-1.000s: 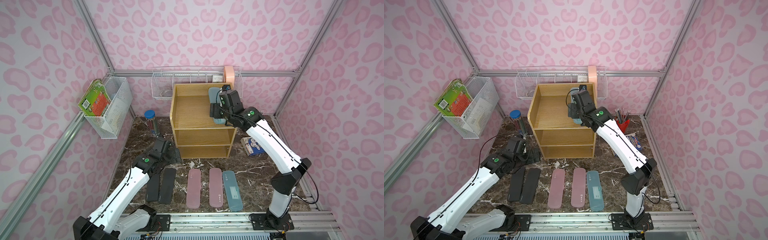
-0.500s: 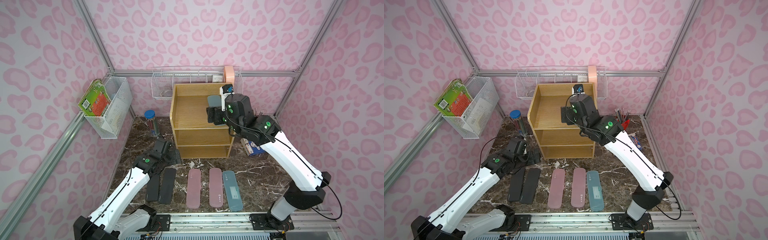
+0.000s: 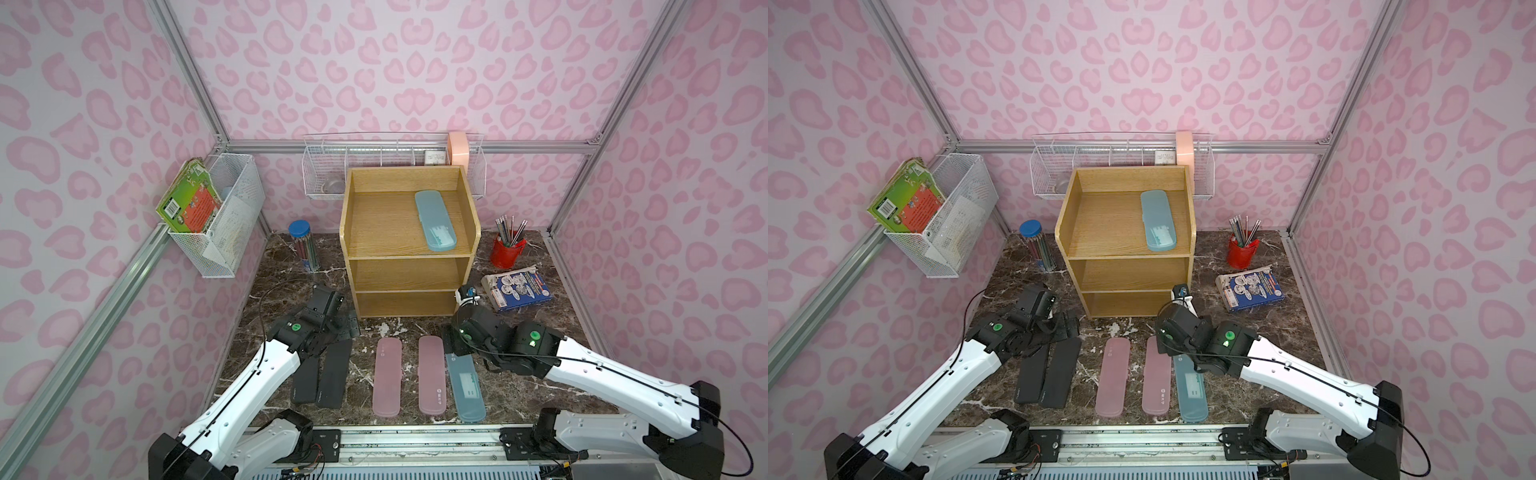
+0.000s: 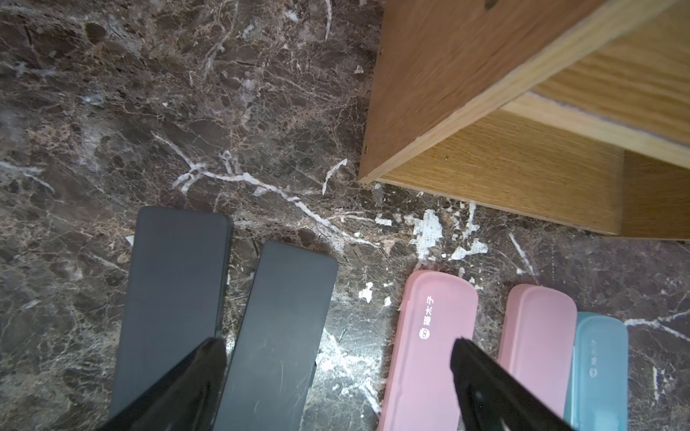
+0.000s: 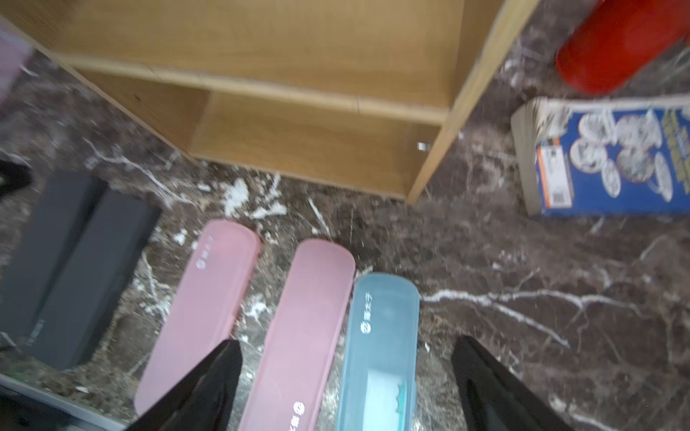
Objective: Place the pencil cases on the shelf according to color
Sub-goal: Pick up the pencil case from the center of the board.
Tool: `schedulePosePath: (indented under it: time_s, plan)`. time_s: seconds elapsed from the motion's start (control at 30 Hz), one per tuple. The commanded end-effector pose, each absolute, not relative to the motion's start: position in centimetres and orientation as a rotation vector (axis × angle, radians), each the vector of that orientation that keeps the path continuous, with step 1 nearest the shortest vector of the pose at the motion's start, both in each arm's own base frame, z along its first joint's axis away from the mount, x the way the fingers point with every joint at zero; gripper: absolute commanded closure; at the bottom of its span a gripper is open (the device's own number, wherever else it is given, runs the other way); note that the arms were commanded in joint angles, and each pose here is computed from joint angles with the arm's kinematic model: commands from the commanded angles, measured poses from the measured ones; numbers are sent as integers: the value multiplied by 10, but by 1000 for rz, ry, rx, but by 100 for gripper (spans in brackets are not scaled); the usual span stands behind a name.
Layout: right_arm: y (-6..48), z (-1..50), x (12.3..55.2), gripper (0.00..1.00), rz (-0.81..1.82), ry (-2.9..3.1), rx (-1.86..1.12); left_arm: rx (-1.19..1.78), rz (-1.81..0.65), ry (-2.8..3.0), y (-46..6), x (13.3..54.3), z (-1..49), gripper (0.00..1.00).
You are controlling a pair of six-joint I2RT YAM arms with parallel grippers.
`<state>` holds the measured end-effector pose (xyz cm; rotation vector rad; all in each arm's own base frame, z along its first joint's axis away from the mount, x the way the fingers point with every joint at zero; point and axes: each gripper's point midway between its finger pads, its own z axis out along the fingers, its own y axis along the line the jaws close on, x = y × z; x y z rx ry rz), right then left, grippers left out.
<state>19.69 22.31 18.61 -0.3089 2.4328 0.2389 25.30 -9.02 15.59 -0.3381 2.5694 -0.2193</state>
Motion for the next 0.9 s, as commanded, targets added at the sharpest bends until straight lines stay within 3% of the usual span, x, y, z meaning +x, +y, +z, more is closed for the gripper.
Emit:
schedulePosePath:
  time_s: [0.0,0.23,0.57,0.87]
  plan:
    - [217,142,177,9,246,2557,-217,-355,-208,2596,-88,249,149,1]
    - [208,67,141,7,168,2780,-245,-361,-217,2608,-89,246,150,1]
    - [193,32,113,7,155,2898,-273,-370,-214,2614,-88,243,146,1]
    - [191,8,113,11,93,2920,-260,-367,-228,2628,-92,245,141,1]
